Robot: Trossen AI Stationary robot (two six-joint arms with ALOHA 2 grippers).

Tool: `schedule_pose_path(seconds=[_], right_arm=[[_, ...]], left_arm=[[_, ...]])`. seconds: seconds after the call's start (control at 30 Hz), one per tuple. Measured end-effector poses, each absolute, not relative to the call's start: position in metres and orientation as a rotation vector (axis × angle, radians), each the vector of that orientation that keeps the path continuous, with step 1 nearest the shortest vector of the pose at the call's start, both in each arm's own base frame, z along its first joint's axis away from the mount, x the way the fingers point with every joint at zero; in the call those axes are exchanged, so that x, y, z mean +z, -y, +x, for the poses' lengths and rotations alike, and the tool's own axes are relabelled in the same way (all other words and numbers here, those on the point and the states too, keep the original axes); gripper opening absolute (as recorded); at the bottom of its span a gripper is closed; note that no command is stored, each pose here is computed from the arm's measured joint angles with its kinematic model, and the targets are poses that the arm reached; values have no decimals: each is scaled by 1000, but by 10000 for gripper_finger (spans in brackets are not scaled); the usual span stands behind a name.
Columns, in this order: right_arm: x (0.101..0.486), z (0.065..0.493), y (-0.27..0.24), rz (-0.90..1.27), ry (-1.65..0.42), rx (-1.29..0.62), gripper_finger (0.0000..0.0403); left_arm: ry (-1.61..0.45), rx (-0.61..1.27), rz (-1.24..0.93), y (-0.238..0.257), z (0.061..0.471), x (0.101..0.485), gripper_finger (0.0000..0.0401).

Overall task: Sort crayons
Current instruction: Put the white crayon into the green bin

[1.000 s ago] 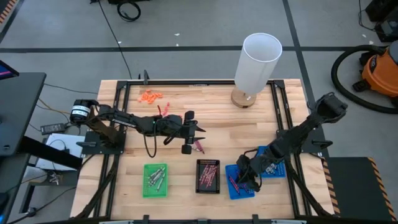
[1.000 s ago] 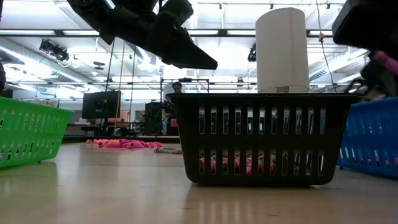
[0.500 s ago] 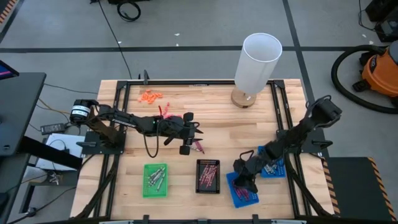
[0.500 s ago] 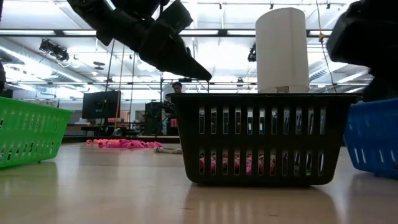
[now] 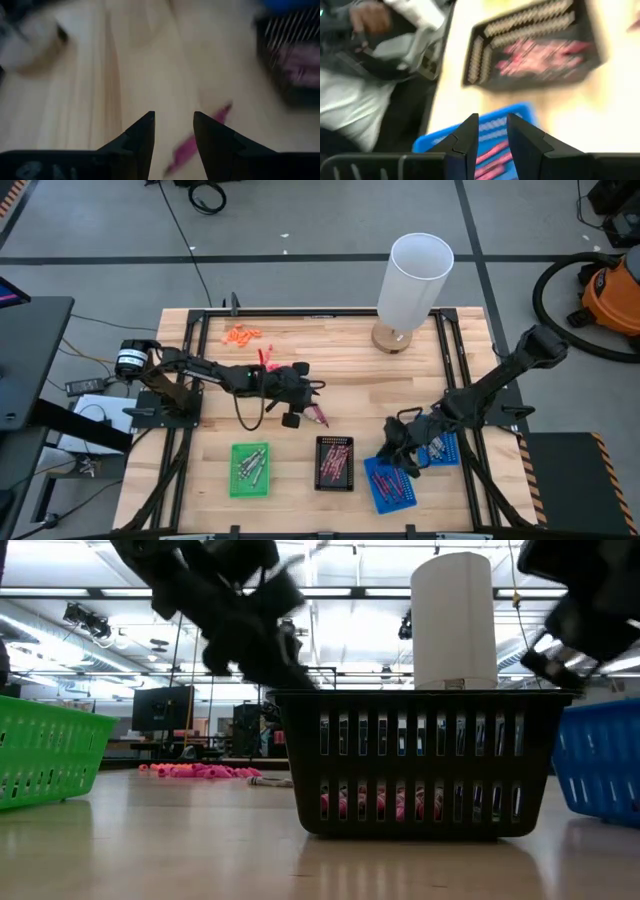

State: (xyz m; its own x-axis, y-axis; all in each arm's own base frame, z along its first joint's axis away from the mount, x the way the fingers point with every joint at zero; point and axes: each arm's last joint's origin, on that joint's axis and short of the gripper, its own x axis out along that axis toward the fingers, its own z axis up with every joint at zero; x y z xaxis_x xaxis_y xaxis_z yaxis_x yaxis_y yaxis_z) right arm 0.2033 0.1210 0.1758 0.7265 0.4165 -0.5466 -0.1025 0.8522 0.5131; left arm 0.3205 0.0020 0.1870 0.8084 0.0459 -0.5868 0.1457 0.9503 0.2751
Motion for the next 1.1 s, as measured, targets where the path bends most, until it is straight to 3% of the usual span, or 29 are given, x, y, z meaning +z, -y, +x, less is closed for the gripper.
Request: schedule_pose_path(seconds=[0.23,0.83,0.97,1.1], right_arm=[[194,192,-107,335,-583,144,109],[197,192,-105,261,-538,103,109],[197,192,-105,260,-537,101,109],[197,193,-103,262,-536,96,109]], left_arm=[[-780,-150,226,-5,317,163,146],[-939,-244,127,-3,320,122,143],[-965,-248,124,-3,320,117,128],[-978,-237,126,-5,319,116,87]])
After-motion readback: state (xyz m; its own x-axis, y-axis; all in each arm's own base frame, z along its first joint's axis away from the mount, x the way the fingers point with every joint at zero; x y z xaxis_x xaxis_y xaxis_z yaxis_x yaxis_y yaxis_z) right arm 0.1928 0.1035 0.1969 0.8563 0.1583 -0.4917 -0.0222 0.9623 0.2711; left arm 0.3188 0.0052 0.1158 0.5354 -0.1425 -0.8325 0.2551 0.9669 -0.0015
